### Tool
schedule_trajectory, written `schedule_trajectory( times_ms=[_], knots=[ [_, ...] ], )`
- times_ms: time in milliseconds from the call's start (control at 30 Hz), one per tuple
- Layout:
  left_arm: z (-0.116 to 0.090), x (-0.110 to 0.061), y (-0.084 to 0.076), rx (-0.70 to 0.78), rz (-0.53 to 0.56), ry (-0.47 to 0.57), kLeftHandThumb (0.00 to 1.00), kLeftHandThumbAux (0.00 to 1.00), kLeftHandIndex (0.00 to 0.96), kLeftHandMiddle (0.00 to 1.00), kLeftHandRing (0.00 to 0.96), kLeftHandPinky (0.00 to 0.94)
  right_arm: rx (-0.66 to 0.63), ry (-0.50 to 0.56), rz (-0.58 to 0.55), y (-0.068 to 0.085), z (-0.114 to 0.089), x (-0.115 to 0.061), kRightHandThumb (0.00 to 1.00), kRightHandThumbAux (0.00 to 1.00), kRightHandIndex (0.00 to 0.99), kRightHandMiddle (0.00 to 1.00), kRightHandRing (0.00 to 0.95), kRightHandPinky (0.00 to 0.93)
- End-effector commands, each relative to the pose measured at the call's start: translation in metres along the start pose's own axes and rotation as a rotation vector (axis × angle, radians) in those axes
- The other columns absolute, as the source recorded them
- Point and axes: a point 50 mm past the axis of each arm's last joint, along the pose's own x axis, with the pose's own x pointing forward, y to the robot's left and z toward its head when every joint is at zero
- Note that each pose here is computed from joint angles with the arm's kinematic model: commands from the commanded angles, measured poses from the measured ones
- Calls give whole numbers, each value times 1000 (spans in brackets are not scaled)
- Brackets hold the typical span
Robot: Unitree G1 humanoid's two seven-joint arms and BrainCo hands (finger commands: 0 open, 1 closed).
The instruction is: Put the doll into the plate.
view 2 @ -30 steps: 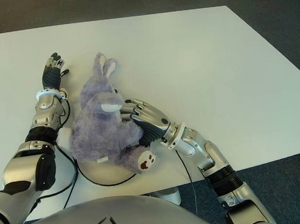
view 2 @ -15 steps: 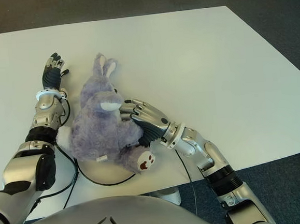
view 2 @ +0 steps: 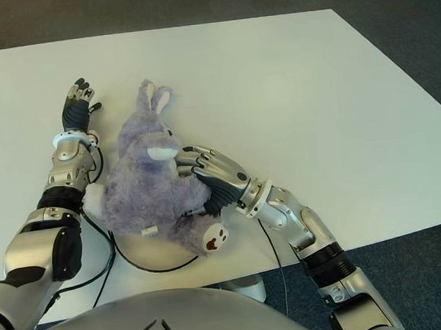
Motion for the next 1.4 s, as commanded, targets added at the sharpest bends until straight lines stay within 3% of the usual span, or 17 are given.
schedule_trajectory(
  times_ms=[33, 600, 1400],
  knots=[
    [-19, -7, 3, 4, 13, 88, 559, 384, 0, 0, 0, 60, 77, 31, -2, 7, -5, -2, 139, 397, 0, 0, 0, 0],
    [-20, -7, 4, 7, 9, 88, 543, 385, 0, 0, 0, 38, 130, -5, -92, -18, -2, 4, 91, 344, 0, 0, 0, 0],
    [-20, -7, 4, 8, 12, 92, 502, 392, 0, 0, 0, 10, 123, -8, -91, -34, -2, 8, 38, 268, 0, 0, 0, 0]
  ],
)
